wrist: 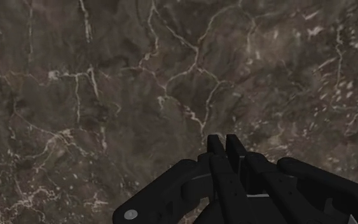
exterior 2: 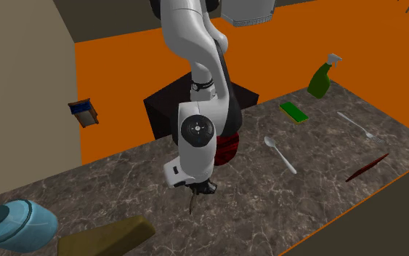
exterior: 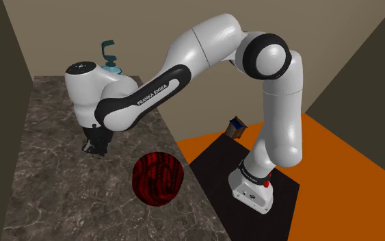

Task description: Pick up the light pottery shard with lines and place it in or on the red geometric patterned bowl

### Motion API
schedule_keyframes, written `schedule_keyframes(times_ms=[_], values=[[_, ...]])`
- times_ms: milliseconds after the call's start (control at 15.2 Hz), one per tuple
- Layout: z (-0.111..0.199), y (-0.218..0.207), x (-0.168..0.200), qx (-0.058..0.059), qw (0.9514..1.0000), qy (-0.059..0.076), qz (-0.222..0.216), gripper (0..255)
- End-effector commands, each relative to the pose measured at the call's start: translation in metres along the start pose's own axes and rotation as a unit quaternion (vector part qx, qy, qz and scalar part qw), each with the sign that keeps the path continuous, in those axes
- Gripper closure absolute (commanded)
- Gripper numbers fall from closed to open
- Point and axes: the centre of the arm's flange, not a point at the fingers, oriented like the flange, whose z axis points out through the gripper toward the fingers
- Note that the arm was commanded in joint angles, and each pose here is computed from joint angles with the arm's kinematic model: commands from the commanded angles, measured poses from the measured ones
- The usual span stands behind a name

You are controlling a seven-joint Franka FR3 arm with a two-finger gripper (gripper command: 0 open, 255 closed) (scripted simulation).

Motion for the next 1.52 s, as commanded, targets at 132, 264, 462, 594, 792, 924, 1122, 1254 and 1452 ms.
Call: schedule_keyframes(times_ms=[132,264,462,594,792,924,1122,1254,1452], values=[[-0.021,0.002,-0.001,0.0,1.0,0.0,0.0,255],[-0.031,0.002,-0.001,0.0,1.0,0.0,0.0,255],[-0.047,0.003,-0.002,0.0,1.0,0.0,0.0,255],[-0.057,0.004,-0.002,0.0,1.0,0.0,0.0,255],[-0.073,0.005,-0.003,0.0,1.0,0.0,0.0,255],[-0.084,0.005,-0.003,0.0,1.0,0.0,0.0,255],[-0.1,0.006,-0.004,0.0,1.0,0.0,0.0,255],[-0.11,0.007,-0.005,0.0,1.0,0.0,0.0,255],[-0.126,0.008,-0.005,0.0,1.0,0.0,0.0,255]])
